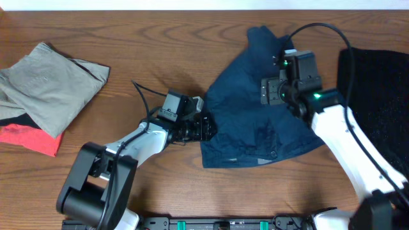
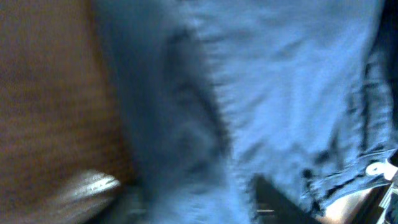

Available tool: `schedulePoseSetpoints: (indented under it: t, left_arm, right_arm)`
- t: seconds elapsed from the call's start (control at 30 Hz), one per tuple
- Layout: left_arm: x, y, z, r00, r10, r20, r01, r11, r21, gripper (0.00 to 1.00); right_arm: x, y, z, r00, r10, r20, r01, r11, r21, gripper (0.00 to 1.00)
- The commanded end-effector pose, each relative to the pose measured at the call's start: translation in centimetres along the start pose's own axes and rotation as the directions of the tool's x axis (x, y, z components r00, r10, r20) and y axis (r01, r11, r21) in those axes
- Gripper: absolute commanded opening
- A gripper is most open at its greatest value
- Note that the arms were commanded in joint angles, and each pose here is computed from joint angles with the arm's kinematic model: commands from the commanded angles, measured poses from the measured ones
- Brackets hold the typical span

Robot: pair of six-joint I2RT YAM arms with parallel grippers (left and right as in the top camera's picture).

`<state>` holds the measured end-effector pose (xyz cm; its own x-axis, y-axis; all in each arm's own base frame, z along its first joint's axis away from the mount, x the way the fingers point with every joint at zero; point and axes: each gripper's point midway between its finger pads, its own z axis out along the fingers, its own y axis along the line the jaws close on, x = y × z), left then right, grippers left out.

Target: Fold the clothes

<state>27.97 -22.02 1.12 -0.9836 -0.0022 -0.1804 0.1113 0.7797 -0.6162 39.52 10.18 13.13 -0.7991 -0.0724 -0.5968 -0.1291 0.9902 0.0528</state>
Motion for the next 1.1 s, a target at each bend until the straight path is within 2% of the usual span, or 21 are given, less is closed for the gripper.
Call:
schedulePoseSetpoints:
  t: [0.0, 0.03, 0.07, 0.2, 0.3, 0.37, 0.47, 0.6, 0.8, 0.93, 1.07]
  left_arm:
    - [1.0, 0.1, 0.6, 0.999, -0.02, -0.031, 0.019, 1.0, -0.01, 0.2]
    - [1.0, 0.1, 0.6, 0.999, -0.02, -0.032, 0.02, 1.0, -0.01, 0.09]
    - [1.1, 0.2, 0.6, 0.999, -0.022, -0.035, 0.021, 1.0, -0.011, 0.06]
    - [1.4, 0.3, 0.6, 0.998, -0.031, -0.048, 0.03, 0.999, -0.02, 0.06]
    - [1.7, 0.5, 0.5, 0.998, -0.039, -0.059, 0.037, 0.999, -0.026, 0.06]
    - [1.8, 0.5, 0.5, 0.997, -0.04, -0.061, 0.039, 0.999, -0.028, 0.06]
    - [1.7, 0.5, 0.5, 0.998, -0.037, -0.057, 0.035, 0.999, -0.027, 0.06]
    - [0.5, 0.7, 0.2, 1.0, 0.007, -0.017, -0.007, 1.0, -0.019, 0.06]
    - [-5.5, 3.9, -3.7, 0.983, -0.09, 0.158, 0.095, 0.995, -0.028, 0.06]
    - [-11.0, 5.7, -7.6, 0.941, -0.115, 0.318, 0.126, 0.992, -0.012, 0.06]
    - [-18.1, 5.9, -13.9, 0.859, -0.056, 0.508, 0.072, 0.997, -0.012, 0.06]
  right_arm:
    - [0.5, -0.3, 2.8, 0.999, -0.021, -0.027, 0.022, 1.0, 0.01, 0.83]
    - [0.3, -0.2, 3.9, 1.0, -0.021, -0.017, 0.021, 1.0, 0.009, 0.81]
    - [0.1, -0.1, 4.6, 1.0, -0.021, -0.007, 0.021, 1.0, 0.007, 0.79]
    - [0.0, 0.1, 8.1, 1.0, -0.023, 0.013, 0.023, 1.0, 0.005, 0.67]
    - [1.0, -0.7, 10.3, 1.0, -0.021, -0.01, 0.022, 0.999, 0.048, 0.54]
    - [1.9, -2.1, 11.4, 0.999, 0.007, -0.032, -0.003, 0.993, 0.114, 0.38]
    - [2.7, -4.2, 11.5, 0.997, 0.064, -0.046, -0.053, 0.976, 0.209, 0.01]
    - [1.5, -7.1, 9.1, 0.993, 0.116, -0.004, -0.11, 0.949, 0.295, 0.01]
    - [-0.2, -12.5, 2.4, 0.977, 0.2, 0.067, -0.211, 0.899, 0.384, 0.01]
    - [3.5, -14.6, -0.2, 0.963, 0.265, -0.059, -0.213, 0.872, 0.44, 0.01]
    - [9.7, -13.1, -1.2, 0.871, 0.412, -0.267, -0.271, 0.857, 0.438, 0.01]
